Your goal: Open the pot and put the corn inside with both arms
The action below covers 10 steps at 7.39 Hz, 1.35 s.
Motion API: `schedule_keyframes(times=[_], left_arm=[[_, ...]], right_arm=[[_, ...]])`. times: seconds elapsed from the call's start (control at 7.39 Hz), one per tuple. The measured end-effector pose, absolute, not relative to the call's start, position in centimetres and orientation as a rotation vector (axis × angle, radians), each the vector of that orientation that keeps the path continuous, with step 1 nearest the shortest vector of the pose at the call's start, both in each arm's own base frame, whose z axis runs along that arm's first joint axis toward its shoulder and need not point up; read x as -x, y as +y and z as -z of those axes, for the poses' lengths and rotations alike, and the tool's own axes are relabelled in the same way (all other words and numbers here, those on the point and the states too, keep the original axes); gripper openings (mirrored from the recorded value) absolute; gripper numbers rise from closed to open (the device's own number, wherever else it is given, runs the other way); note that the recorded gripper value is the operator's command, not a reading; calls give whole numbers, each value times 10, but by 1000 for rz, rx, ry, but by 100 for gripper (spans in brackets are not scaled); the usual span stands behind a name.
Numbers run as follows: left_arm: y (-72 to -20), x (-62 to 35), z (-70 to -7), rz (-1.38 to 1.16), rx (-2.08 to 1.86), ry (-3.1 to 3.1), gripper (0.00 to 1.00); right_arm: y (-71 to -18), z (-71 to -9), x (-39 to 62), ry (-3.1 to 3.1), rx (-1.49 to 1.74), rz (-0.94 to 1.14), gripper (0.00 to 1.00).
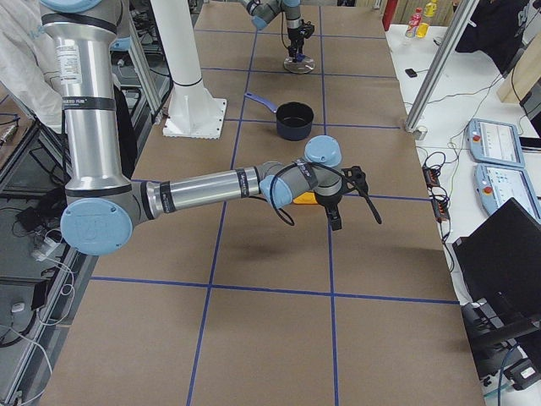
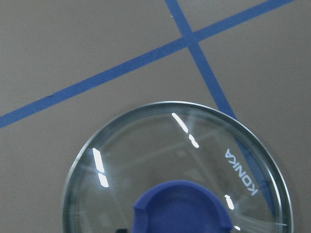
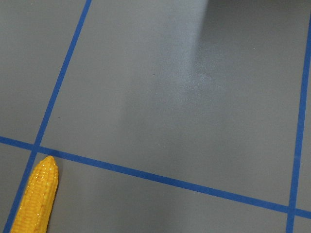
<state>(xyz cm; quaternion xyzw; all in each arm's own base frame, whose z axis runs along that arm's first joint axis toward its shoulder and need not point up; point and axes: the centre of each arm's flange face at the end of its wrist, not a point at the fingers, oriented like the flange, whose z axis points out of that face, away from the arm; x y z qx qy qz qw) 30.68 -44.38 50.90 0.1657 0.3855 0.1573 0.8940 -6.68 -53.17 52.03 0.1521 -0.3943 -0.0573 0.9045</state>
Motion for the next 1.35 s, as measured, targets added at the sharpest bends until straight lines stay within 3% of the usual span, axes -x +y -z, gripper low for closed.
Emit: schedule_keyframes(times=[0.27,0.81,1.35], left_arm=[[-466,-260,-501,-305,-301,877,99],[-523,-62,-526,-367,-340,818,99],[-512,82,-606,-291,-341,743,99]], right_arm=[[-530,-518,76,-829,-311,137,100],[-514,-503,168,-854,-267,80,100],[-490,-492,277,-793,-271,-47,99]])
